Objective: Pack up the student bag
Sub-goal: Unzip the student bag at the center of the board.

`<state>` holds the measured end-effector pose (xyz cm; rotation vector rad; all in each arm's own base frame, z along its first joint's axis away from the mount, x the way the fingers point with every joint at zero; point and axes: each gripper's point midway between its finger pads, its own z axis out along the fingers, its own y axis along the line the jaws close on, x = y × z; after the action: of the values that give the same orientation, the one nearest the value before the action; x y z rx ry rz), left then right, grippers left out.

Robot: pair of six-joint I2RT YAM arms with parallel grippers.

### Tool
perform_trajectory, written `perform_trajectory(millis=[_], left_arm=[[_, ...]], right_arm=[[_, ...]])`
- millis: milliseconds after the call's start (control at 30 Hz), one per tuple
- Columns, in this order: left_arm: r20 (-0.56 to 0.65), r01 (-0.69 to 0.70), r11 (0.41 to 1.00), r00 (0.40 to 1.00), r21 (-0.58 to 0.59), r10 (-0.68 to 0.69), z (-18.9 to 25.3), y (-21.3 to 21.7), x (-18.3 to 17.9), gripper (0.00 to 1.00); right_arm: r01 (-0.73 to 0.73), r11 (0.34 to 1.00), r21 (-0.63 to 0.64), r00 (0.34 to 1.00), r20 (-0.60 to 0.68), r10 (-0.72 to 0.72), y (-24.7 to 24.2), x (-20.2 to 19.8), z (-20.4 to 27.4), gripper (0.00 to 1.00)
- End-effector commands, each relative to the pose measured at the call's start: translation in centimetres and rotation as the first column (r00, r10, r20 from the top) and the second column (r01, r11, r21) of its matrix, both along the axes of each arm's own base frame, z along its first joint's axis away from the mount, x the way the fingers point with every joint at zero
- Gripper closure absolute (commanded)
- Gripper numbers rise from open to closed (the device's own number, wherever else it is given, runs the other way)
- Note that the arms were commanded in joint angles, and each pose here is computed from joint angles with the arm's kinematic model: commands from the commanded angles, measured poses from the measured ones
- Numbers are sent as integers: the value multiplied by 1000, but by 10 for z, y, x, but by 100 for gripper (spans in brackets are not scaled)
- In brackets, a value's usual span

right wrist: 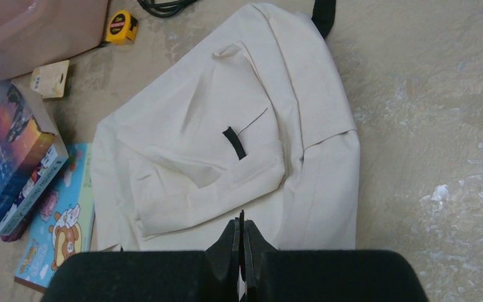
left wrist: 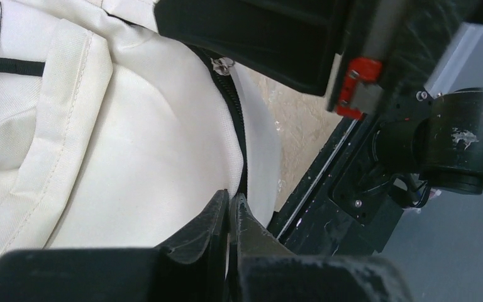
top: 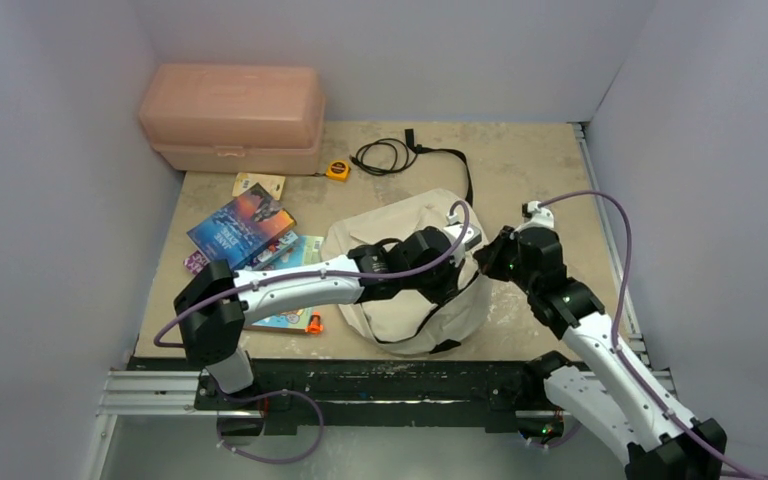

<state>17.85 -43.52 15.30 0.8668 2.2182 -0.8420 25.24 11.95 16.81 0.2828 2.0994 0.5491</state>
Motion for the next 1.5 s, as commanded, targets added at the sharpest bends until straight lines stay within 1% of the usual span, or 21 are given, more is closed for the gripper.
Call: perform_trajectory(millis=[0,100,200,433,567,833,900,967,1133,1300,1367,1467], left_arm=[[61,38,998,997,59,-42,-7,0,-12,100],[93,44,995,994,92,-52,-10,2,-22,100],[110,37,995,993,94,-47,-13,1,-26,100],[140,77,993,986,87,-89,-9,-4,-44,100],[142,86,991,985,103,-101,-9,0,-54,100],[141,83,994,986,67,-91,-3,4,-62,100],[145,81,996,986,48,-87,2,5,-63,100],[164,51,998,985,44,-57,9,8,-58,100],[280,-121,988,956,99,89,45,34,-24,100],[349,-219,975,916,24,197,93,47,10,100],[370,-254,967,901,23,227,106,52,19,100],[407,-270,962,883,29,236,119,57,25,100]], right_arm=[[80,996,-33,997,23,-79,-8,22,23,100],[96,992,-80,995,-32,-99,-8,33,13,100],[128,984,-121,988,-66,-136,-12,43,0,100],[153,979,-138,977,-128,-171,-16,68,-23,100],[174,976,-134,975,-118,-190,-19,86,-21,100],[246,954,-172,961,-81,-263,-32,121,-27,100],[241,956,-169,965,-60,-254,-30,129,-27,100],[203,969,-140,976,-49,-212,-21,132,-24,100],[133,984,-116,991,0,-134,-16,114,-11,100],[63,996,-67,997,54,-59,-9,90,2,100],[68,996,-56,997,47,-66,-10,83,-3,100],[70,997,-46,997,28,-68,-10,77,-11,100]])
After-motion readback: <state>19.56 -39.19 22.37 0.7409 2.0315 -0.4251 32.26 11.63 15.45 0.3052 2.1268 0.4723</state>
